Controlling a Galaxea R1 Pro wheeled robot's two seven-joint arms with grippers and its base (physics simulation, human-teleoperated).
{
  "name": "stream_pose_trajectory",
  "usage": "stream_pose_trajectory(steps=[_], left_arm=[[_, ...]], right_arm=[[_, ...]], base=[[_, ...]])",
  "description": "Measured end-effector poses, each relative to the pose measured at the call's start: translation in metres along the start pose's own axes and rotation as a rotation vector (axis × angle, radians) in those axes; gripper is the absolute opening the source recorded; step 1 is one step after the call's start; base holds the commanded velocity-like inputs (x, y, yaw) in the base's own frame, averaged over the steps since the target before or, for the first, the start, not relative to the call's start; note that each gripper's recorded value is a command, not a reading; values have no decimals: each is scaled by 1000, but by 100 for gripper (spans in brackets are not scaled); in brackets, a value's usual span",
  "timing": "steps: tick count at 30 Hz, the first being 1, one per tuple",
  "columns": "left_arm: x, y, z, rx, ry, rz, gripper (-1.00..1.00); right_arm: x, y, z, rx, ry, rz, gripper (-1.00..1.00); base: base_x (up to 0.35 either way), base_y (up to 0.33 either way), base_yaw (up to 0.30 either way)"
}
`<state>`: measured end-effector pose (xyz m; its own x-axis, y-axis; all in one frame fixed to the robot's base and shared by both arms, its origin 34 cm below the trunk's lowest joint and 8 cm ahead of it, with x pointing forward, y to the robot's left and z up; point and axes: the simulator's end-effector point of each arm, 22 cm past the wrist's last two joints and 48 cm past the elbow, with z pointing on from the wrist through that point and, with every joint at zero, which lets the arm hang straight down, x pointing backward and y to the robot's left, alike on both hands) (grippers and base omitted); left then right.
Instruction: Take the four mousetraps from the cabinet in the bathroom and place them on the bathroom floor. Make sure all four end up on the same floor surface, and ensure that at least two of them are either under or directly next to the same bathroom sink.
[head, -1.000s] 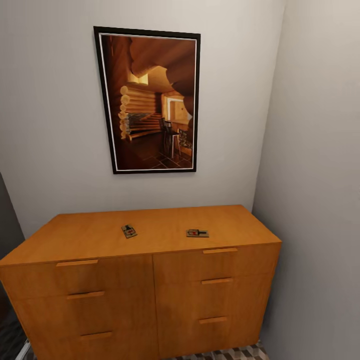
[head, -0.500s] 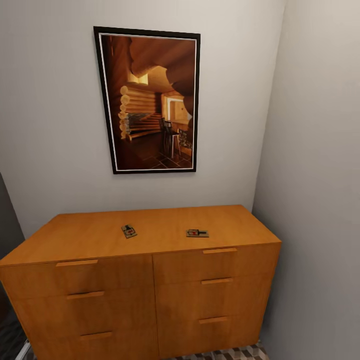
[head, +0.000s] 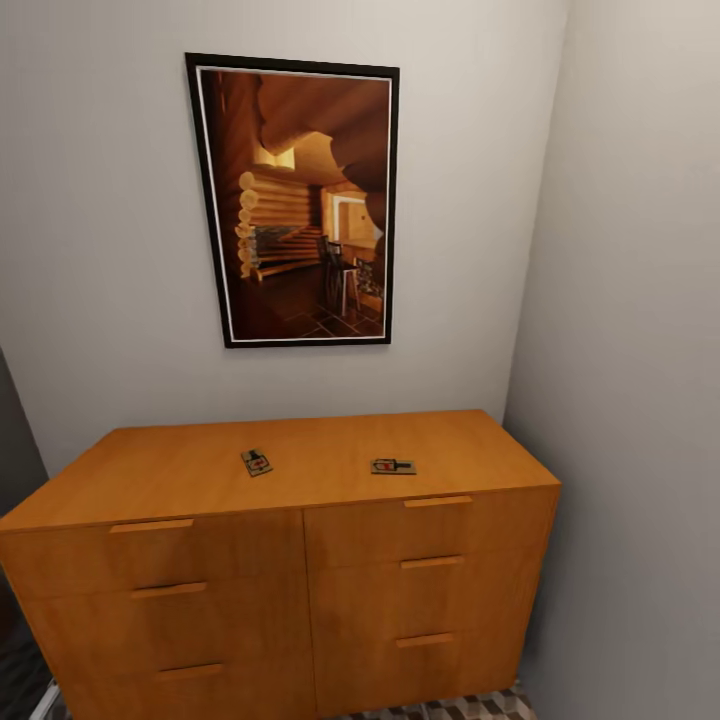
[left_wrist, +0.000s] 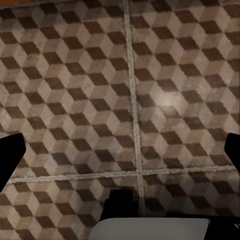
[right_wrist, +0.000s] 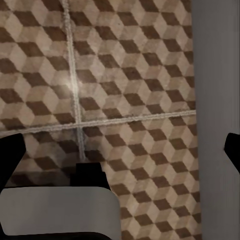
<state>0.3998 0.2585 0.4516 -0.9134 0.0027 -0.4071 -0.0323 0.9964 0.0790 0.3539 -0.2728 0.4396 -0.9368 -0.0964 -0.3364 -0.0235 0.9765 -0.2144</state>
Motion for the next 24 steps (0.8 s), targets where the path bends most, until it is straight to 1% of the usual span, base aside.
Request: stream_pose_trajectory(steps=[9,17,24], left_arm=[[0,0,0,0,-1,-1,100],[0,0,0,0,0,-1,100],[0,0,0,0,-1,-1,100]], right_arm=[[0,0,0,0,0,0,100],[0,0,0,0,0,0,100],[0,0,0,0,0,0,100]], base=[[5,-130,0],[51,-136,0],[43,-49,0]])
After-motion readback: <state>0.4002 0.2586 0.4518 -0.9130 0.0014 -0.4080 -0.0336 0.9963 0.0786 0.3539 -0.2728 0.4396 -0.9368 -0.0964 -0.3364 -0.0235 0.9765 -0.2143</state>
